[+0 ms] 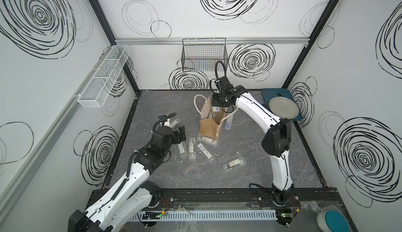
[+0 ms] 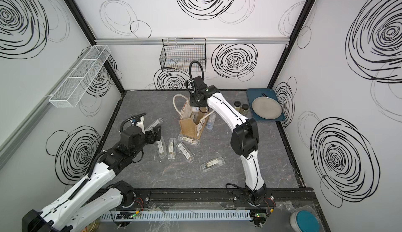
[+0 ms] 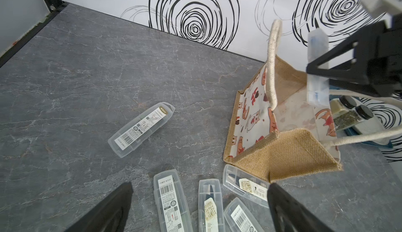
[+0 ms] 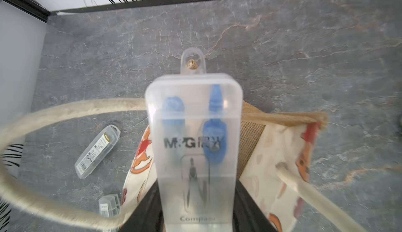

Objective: Put the compass set into the canvas bag
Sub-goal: Place the compass set in the canvas bag.

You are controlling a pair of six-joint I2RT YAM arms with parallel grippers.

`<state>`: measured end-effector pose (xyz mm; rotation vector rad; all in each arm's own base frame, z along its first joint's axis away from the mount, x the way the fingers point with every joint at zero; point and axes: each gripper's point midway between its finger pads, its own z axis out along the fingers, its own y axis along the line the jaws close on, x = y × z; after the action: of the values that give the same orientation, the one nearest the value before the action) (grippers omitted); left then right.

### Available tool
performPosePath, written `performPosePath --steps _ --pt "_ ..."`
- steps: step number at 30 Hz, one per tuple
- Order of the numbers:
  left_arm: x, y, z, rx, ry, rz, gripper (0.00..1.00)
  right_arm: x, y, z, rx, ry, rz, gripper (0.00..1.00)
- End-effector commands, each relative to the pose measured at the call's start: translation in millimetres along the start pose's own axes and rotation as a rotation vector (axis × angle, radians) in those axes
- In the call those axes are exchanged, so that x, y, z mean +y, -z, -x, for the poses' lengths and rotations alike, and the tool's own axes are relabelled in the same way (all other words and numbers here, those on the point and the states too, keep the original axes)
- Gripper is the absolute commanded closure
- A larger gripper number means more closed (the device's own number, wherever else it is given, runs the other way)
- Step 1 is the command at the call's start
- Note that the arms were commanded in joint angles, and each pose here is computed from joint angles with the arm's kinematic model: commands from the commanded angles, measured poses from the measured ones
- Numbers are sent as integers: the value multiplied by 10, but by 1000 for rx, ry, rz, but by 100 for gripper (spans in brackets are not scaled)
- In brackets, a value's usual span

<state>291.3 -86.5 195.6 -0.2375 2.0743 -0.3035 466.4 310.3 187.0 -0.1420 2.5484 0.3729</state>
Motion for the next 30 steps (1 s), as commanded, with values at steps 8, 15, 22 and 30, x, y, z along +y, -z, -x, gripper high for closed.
performPosePath --steps 8,15,22,30 --pt "-9 19 86 -16 -7 17 1 -60 -437 -558 219 -71 -55 49" --pt "-35 -3 62 -12 -9 9 1 -219 -646 -809 228 -154 -102 48" --pt "9 42 52 -19 -13 20 1 -207 -629 -766 215 -162 -91 41" --pt "7 57 55 -20 -10 19 1 -30 -142 -392 119 -97 -40 24"
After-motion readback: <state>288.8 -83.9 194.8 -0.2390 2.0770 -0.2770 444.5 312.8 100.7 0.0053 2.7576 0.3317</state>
